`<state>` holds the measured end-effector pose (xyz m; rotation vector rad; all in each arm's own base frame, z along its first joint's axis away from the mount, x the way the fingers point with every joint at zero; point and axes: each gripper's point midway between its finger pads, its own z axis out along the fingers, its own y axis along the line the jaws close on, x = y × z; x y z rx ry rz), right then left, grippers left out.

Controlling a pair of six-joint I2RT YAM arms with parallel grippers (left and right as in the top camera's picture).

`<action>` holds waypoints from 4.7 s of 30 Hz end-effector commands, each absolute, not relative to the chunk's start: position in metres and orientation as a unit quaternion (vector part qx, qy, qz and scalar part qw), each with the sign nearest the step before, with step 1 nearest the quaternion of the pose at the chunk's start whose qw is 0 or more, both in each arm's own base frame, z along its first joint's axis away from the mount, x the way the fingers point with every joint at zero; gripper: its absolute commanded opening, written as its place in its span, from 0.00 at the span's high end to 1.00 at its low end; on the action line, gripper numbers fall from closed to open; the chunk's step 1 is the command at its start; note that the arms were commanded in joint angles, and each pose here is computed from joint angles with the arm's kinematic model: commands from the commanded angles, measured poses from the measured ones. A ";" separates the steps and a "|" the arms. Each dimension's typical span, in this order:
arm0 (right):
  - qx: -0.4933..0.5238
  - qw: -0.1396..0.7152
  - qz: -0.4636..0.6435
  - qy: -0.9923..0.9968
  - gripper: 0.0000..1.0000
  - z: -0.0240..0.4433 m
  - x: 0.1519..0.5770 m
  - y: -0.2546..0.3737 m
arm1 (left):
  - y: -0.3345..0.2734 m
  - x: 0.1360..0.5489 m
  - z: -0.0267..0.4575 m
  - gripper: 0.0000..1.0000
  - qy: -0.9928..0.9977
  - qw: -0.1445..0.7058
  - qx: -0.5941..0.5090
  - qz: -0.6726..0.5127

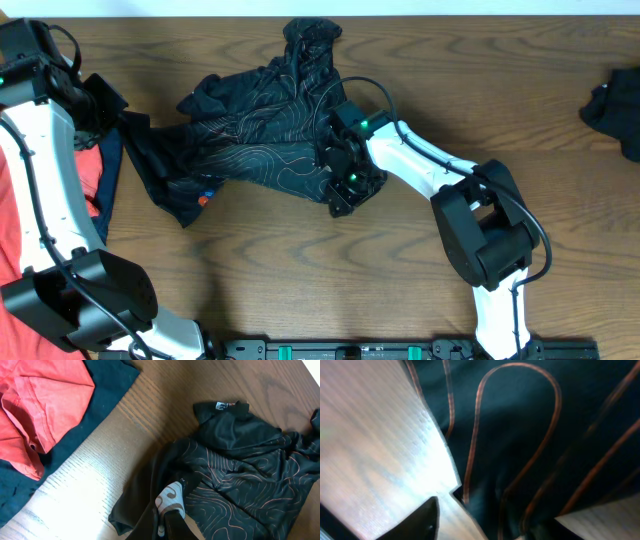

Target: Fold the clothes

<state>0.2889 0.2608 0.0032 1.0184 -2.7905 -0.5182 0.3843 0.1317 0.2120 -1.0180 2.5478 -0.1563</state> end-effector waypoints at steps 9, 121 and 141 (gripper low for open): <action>0.284 0.071 -0.099 -0.951 0.99 -0.019 0.304 0.225 | 0.129 0.381 0.219 0.94 0.911 0.203 -0.355 -0.059; 0.043 -0.511 0.005 -0.858 0.99 0.463 0.381 0.122 | -0.012 0.395 0.357 0.94 0.926 0.343 -0.120 -0.105; 0.024 -0.594 0.060 -0.802 0.99 0.490 0.400 0.173 | -0.012 0.398 0.349 0.94 0.928 0.338 -0.121 -0.104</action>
